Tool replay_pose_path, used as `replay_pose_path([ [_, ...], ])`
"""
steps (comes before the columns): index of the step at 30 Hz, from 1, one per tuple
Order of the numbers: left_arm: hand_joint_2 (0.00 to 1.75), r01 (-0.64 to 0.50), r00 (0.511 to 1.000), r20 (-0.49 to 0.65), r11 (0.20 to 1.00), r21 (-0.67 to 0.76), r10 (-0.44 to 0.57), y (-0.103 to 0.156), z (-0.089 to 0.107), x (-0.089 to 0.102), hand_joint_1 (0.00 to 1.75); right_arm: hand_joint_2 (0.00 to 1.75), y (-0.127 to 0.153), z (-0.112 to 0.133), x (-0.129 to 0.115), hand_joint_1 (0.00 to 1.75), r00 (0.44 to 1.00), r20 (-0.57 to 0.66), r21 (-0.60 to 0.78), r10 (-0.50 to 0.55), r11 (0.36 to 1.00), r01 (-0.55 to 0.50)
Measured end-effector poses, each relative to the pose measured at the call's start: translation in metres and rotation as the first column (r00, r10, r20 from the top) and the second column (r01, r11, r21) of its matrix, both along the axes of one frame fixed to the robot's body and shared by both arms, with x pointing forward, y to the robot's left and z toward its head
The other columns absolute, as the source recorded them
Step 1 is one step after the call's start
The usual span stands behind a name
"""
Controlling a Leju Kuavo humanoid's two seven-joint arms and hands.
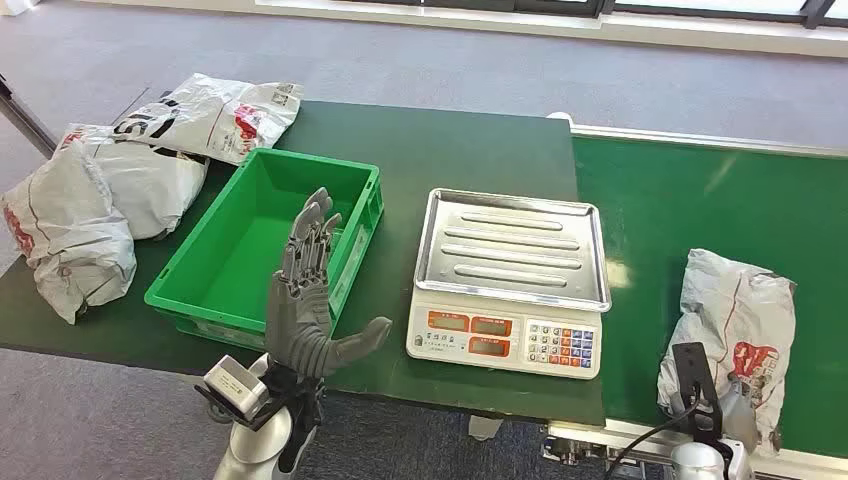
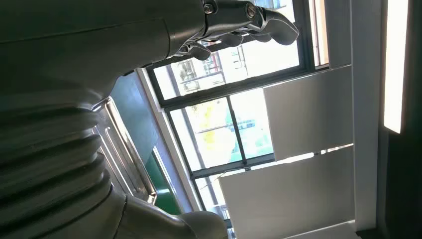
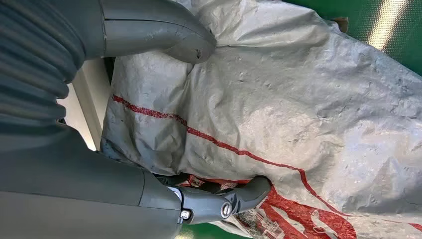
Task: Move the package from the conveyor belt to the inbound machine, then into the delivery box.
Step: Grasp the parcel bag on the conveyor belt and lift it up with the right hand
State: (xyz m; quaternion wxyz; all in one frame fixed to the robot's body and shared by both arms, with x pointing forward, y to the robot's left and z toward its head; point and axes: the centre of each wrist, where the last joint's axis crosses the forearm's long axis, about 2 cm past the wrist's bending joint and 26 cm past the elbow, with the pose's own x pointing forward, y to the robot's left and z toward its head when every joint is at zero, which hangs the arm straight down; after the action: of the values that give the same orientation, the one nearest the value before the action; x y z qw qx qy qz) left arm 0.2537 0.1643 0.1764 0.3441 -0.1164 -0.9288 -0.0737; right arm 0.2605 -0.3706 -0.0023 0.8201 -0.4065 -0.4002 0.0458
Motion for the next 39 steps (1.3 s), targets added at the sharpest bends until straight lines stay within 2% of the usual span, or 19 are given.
replay_pose_path([
  [12,1.75,-0.002,1.0,-0.001,1.0,0.0,0.002,0.001,0.0,0.0,0.0,1.75,0.003,-0.001,0.0,0.0,1.0,-0.007,0.002,0.014,1.0,-0.014],
  [13,1.75,-0.003,1.0,-0.001,1.0,0.0,0.003,0.001,0.0,0.0,0.0,1.75,0.003,-0.001,0.0,0.04,1.0,-0.007,0.003,0.014,1.0,-0.014],
  [17,1.75,-0.004,1.0,-0.001,1.0,-0.001,0.004,0.001,0.0,0.0,0.0,1.75,0.004,-0.002,0.0,1.75,1.0,-0.008,0.005,0.02,1.0,-0.02],
  [28,1.75,-0.027,1.0,0.001,1.0,-0.003,0.027,0.005,-0.001,0.0,0.0,1.75,0.005,0.0,0.006,1.75,0.998,0.064,-0.017,-0.002,1.0,0.003],
  [32,1.75,-0.046,0.999,0.004,0.999,-0.008,0.046,0.006,0.0,0.0,0.0,1.75,0.005,-0.002,-0.002,1.75,0.986,0.159,-0.078,-0.04,0.996,0.053],
  [39,1.75,-0.062,0.998,0.005,0.998,-0.011,0.062,0.009,0.0,-0.001,0.0,1.75,0.007,0.002,-0.009,1.75,0.983,0.175,-0.102,-0.06,0.992,0.078],
])
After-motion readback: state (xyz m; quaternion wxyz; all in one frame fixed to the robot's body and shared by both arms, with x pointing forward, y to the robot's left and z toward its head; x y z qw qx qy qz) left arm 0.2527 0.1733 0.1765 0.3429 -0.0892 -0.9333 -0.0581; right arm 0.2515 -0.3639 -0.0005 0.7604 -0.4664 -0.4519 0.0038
